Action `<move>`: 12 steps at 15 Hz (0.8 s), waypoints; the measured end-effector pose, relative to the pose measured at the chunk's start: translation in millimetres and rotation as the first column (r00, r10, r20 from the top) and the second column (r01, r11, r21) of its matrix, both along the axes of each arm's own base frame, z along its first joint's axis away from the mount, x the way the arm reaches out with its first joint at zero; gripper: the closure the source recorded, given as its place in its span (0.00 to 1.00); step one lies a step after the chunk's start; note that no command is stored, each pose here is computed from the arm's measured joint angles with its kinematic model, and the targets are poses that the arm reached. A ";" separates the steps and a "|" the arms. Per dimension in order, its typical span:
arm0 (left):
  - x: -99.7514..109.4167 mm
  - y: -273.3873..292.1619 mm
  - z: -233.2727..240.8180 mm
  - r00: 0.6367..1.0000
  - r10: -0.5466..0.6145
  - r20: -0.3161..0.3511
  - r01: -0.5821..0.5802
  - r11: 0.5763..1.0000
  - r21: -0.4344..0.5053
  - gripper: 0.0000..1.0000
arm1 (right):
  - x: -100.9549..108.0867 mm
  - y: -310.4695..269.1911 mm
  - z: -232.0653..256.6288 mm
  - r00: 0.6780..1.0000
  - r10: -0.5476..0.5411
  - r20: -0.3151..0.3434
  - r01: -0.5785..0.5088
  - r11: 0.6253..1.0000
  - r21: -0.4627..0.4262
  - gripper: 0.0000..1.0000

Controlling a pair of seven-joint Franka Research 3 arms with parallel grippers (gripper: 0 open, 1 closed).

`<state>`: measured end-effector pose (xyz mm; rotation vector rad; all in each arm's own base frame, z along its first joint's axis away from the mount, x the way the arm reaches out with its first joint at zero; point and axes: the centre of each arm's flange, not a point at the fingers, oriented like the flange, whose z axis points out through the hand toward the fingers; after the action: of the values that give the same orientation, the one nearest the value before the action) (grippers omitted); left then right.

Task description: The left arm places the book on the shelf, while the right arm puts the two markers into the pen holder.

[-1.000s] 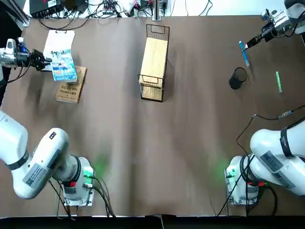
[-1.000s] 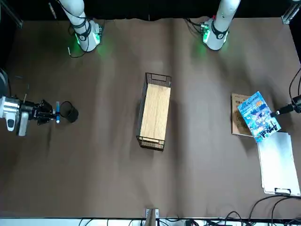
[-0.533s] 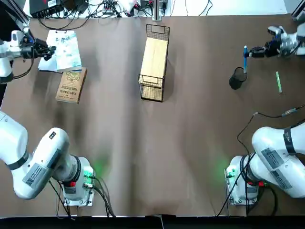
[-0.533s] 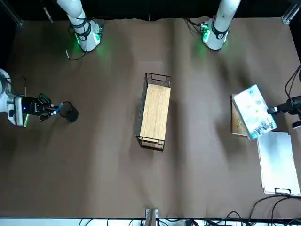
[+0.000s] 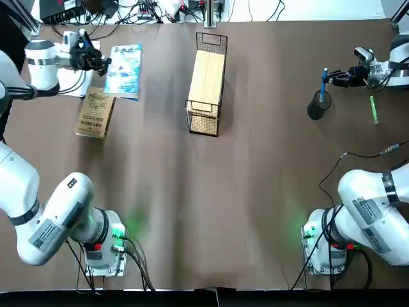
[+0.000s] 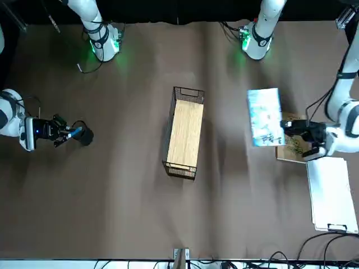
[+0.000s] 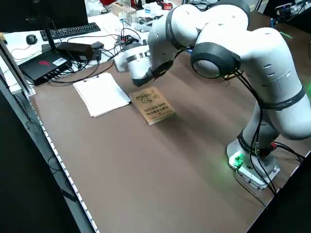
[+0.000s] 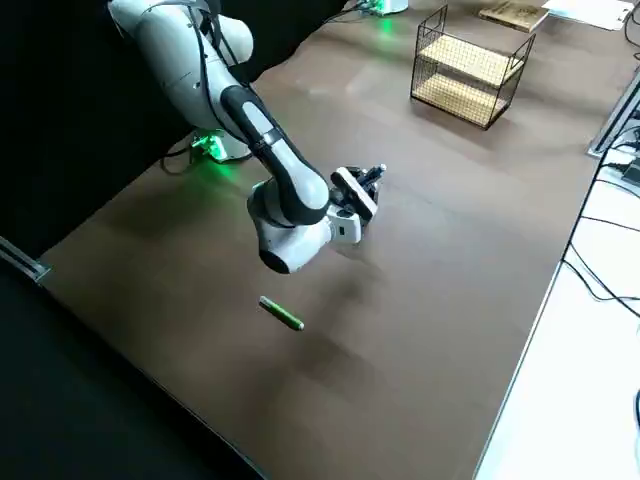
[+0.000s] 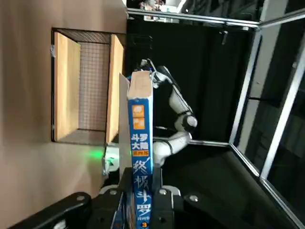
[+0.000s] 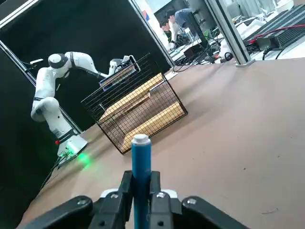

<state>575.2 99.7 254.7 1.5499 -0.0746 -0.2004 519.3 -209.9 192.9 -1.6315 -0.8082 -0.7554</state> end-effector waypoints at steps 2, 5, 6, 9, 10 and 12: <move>2.8 -43.6 -6.5 1.000 0.013 0.002 -0.013 0.999 0.037 0.80 | -0.8 -1.0 -1.6 1.000 -0.002 0.000 0.002 1.000 0.001 0.70; -2.6 -93.3 -14.0 1.000 0.007 -0.003 -0.007 0.997 0.075 0.80 | -0.8 -1.2 -1.7 1.000 -0.004 0.000 0.004 1.000 0.004 0.41; -4.0 -105.0 -14.7 1.000 0.002 -0.008 -0.001 0.996 0.084 0.80 | -0.6 -1.4 -1.4 1.000 -0.005 0.000 0.005 1.000 0.004 0.35; -4.2 -146.9 0.6 0.997 -0.049 -0.060 0.054 0.995 0.085 0.80 | 8.2 -10.0 11.1 0.996 -0.030 -0.083 0.030 1.000 -0.001 0.36; -3.1 -157.3 5.0 0.996 -0.058 -0.075 0.064 0.994 0.085 0.80 | 14.2 -16.5 20.9 0.992 -0.048 -0.114 0.047 0.999 -0.015 0.36; -0.8 -176.0 11.3 0.994 -0.068 -0.087 0.075 0.994 0.081 0.80 | 28.5 -33.3 48.5 0.983 -0.100 -0.151 0.089 0.993 -0.077 0.36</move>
<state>574.4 -76.3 266.0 1.6219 -0.0558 -0.3291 547.8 -243.2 241.4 -1.7782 -0.6558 -0.6632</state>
